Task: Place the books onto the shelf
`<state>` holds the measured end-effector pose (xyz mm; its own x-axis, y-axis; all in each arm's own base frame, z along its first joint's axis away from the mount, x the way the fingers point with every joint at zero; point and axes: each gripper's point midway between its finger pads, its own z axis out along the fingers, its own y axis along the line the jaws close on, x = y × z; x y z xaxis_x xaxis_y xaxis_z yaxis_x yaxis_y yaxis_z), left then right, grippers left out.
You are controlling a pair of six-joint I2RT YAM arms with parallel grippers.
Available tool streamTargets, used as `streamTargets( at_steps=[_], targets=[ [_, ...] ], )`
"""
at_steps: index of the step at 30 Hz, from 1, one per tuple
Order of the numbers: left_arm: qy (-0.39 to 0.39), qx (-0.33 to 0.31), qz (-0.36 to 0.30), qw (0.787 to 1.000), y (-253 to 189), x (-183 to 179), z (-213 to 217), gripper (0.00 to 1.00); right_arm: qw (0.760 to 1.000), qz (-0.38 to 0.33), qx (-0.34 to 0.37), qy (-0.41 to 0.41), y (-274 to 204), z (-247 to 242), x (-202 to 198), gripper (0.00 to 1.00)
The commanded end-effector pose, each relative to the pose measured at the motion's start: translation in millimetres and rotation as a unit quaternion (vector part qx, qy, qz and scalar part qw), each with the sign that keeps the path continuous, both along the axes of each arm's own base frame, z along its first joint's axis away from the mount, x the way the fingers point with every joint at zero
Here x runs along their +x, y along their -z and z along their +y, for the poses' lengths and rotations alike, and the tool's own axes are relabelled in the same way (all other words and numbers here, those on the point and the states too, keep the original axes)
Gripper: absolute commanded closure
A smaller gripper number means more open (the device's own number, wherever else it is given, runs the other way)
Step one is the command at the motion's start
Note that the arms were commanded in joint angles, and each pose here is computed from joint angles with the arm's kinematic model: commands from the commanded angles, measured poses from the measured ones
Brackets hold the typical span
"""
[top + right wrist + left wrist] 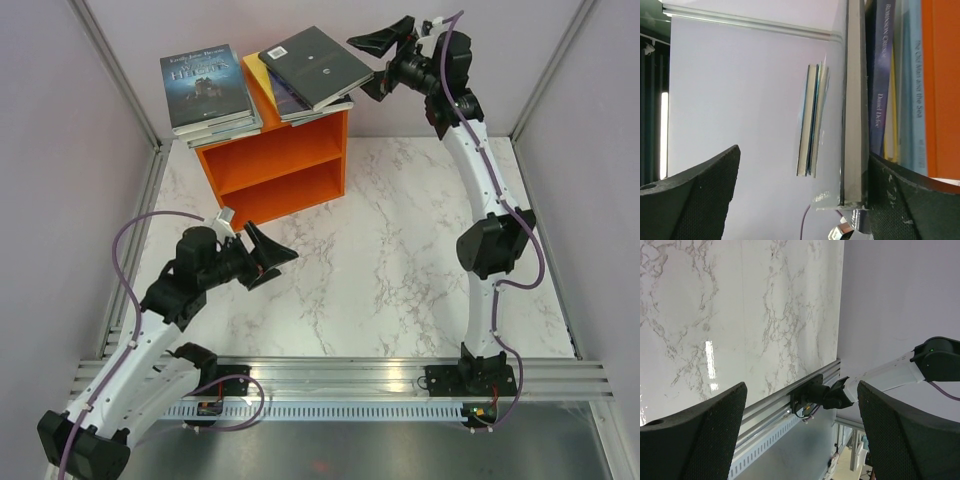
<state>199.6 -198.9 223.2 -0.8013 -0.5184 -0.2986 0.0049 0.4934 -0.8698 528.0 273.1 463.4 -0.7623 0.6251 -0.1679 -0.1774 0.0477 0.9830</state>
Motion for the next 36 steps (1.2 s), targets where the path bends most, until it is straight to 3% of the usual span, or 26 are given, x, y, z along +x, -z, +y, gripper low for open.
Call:
streamTargets(
  at_steps=[1,10,13,14,17,31,36],
  targets=[
    [-0.001,0.012,-0.032,0.999,-15,7,2,0.08,0.998,-0.062,-0.003,-0.022,-34,-14,-22,0.02],
    [0.001,0.016,-0.022,1.0,-9,14,-1,0.08,0.996,-0.054,-0.034,-0.067,-18,-2,-46,0.03],
    [0.004,0.015,-0.023,1.0,-10,17,-3,0.08,0.996,-0.051,-0.04,-0.066,-15,-2,-49,0.1],
    [0.004,0.015,-0.022,1.0,-10,17,-3,0.08,0.996,-0.05,-0.041,-0.064,-15,-3,-49,0.21],
    [0.004,0.016,-0.024,1.0,-10,18,-4,0.08,0.996,-0.046,-0.051,-0.061,-8,-5,-51,0.35],
    [0.008,0.022,-0.025,0.999,-10,20,-4,0.08,0.996,-0.026,-0.079,-0.021,14,-49,-39,0.33],
    [0.01,0.025,-0.025,0.999,-10,23,-5,0.08,0.997,-0.025,-0.078,-0.013,14,-56,-34,0.44]
  ],
)
